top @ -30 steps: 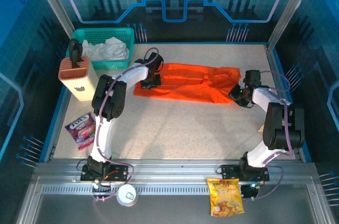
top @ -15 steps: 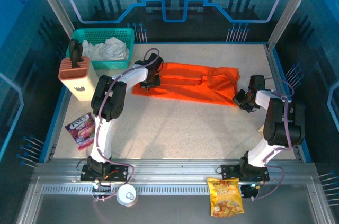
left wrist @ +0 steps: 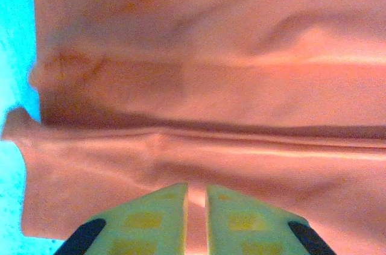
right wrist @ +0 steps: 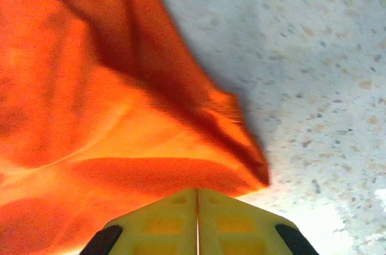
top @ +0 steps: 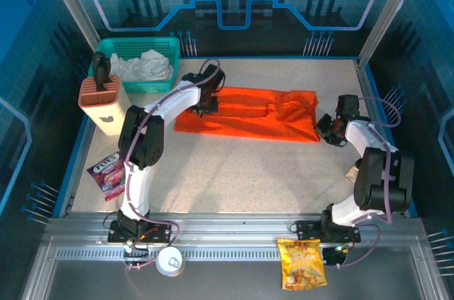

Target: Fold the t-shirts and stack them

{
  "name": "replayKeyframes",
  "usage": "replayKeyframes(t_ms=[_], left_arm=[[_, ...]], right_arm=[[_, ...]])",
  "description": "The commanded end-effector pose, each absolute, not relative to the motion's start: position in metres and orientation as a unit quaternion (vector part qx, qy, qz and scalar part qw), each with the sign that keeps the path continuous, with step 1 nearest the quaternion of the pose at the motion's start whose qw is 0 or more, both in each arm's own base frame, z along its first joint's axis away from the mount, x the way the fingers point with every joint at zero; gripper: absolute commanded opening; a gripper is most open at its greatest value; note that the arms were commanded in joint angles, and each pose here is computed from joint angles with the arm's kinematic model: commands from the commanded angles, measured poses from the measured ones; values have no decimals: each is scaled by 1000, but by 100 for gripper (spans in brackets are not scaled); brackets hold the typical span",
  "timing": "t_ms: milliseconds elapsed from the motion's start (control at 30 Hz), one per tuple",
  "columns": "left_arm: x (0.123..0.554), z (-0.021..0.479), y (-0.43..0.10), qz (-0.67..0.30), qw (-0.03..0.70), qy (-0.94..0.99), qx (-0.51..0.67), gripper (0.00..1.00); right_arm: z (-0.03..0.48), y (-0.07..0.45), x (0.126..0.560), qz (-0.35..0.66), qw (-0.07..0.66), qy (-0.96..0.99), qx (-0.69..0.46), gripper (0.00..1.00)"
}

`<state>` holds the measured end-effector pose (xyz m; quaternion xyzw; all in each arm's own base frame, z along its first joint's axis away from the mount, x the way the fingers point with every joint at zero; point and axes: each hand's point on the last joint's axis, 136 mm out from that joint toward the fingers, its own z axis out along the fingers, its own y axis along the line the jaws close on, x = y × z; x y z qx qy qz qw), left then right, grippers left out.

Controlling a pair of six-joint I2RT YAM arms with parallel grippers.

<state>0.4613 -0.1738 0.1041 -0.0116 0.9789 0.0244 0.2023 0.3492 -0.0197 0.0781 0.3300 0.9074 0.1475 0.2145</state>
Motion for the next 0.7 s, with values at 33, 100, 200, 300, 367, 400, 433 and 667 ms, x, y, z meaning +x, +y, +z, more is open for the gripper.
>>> replayKeyframes(t_ms=[33, 100, 200, 300, 367, 400, 433, 667], left_arm=[[483, 159, -176, 36, 237, 971, 13, 19], [500, 144, -173, 49, 225, 973, 12, 16], [523, 105, -165, 50, 191, 980, -7, 8], [539, 70, -157, 44, 173, 984, -25, 4], [545, 55, -152, 46, 170, 984, -30, 4], [546, 48, -150, 48, 168, 984, -31, 4], [547, 42, -147, 50, 165, 984, -33, 4], [539, 7, -129, 64, 135, 988, -41, 3]], right_arm=[[97, 9, 345, 164, 217, 913, 305, 9], [94, 23, 348, 183, 215, 911, 301, 9], [88, 40, 356, 217, 217, 903, 301, 6], [79, 45, 362, 221, 213, 899, 314, 4], [68, 46, 363, 218, 194, 900, 323, 0], [70, 48, 373, 223, 194, 899, 322, 0], [63, 50, 375, 225, 182, 900, 326, 0], [24, 58, 388, 203, 127, 907, 346, 0]])
